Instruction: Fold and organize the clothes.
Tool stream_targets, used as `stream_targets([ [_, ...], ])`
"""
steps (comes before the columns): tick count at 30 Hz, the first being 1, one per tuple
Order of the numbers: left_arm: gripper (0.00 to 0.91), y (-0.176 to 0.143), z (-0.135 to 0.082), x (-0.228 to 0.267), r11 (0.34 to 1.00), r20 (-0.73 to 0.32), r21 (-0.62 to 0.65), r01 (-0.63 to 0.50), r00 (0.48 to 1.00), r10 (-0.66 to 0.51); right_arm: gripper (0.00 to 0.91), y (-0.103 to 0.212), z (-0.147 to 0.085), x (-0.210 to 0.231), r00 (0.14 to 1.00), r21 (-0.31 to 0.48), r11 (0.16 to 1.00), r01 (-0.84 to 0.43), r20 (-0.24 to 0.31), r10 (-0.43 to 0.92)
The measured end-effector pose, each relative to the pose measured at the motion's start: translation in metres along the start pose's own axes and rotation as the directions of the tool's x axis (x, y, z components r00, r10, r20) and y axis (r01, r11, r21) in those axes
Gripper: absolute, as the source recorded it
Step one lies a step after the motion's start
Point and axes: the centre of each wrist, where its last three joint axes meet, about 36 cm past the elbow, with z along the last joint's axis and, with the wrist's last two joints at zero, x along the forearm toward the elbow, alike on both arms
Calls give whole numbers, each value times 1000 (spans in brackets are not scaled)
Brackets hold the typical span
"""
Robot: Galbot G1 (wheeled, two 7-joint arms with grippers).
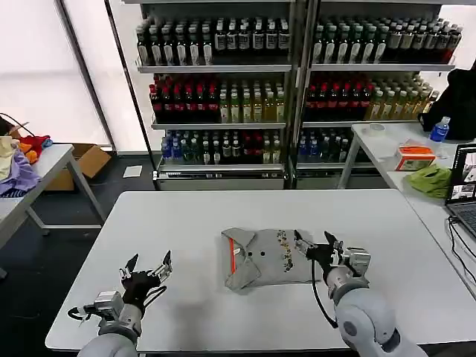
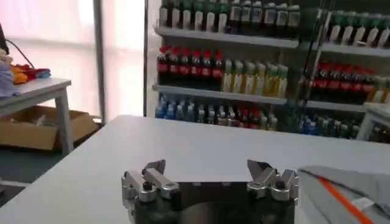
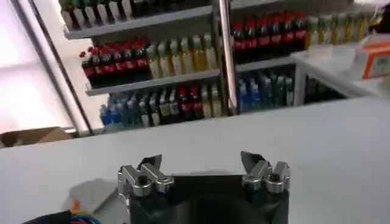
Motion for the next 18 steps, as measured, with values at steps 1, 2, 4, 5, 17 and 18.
stream_targets([
  [1, 907, 0, 0, 1, 1000, 11, 4, -1, 1000, 1, 907, -1, 1, -3, 1000, 20, 1000, -16, 16, 16],
  [2, 907, 1, -1, 3, 1000, 25, 9, -1, 1000, 1, 907, -3, 2, -6, 999, 42, 998, -36, 39, 34],
  [4, 907, 1, -2, 6, 1000, 48, 10, -1, 999, 1, 907, -8, 1, -9, 994, 73, 995, -74, 84, 68],
  [5, 907, 0, -3, 8, 1000, 60, 9, -4, 998, 4, 907, -12, 0, -10, 990, 88, 991, -98, 107, 88],
  [17, 907, 10, -7, -1, 999, 120, -47, -12, 993, 18, 907, -71, 5, 4, 924, 125, 935, -333, 243, 296],
  [18, 907, 11, -6, -3, 999, 121, -49, -11, 993, 16, 907, -74, 6, 7, 918, 123, 931, -345, 250, 307],
])
